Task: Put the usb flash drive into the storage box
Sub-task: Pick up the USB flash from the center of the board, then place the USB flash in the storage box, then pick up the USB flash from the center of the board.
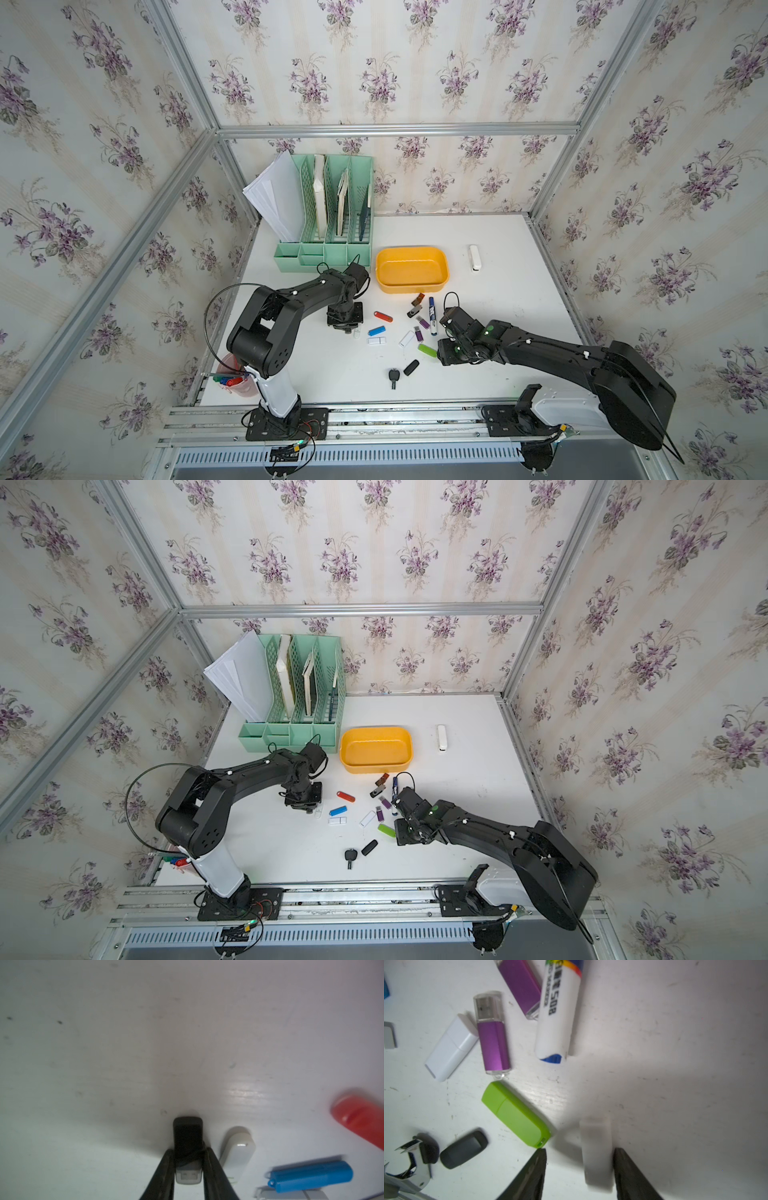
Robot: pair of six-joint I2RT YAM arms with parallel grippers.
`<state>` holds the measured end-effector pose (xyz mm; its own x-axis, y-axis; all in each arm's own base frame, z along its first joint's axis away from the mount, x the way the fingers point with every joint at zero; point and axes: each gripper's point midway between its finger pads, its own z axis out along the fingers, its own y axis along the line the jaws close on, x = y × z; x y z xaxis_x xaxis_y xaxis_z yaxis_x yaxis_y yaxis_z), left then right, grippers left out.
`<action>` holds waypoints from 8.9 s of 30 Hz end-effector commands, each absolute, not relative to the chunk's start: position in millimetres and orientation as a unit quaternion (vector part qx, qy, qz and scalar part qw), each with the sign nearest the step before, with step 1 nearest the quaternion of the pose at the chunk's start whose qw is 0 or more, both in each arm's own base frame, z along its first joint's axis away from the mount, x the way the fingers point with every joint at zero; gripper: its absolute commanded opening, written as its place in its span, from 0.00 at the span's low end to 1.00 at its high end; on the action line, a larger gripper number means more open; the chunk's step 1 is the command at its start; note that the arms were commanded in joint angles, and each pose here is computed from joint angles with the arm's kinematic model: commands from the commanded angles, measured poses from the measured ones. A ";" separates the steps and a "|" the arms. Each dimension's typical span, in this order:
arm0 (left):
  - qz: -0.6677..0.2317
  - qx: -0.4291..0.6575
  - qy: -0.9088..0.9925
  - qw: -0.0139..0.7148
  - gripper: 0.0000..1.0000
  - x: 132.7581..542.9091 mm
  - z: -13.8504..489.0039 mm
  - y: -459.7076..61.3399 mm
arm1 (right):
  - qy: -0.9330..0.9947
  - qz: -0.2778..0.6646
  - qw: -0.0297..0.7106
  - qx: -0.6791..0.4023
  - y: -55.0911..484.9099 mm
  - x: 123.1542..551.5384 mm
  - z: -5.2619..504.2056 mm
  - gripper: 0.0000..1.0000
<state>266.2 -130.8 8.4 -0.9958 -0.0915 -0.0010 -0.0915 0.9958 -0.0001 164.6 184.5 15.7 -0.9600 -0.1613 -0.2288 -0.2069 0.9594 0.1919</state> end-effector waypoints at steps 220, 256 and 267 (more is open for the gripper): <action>-0.020 0.079 0.988 0.134 0.63 363.2 130.6 -192.0 | 0.951 0.107 0.151 -0.248 228.6 197.2 56.4 0.63; -0.004 0.065 0.998 0.005 0.64 281.1 37.2 -157.4 | 0.954 0.067 0.098 -0.276 237.7 170.1 9.3 0.41; 0.008 0.065 0.998 -0.016 0.65 271.2 26.9 -152.1 | 0.955 0.064 0.096 -0.274 237.4 166.6 9.4 0.28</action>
<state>276.0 -153.6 30.3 -0.9907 0.1357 0.0081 0.1358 0.9907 0.0093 174.7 239.9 12.7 -0.8178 -0.5157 -0.2555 -0.5447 0.8369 0.0541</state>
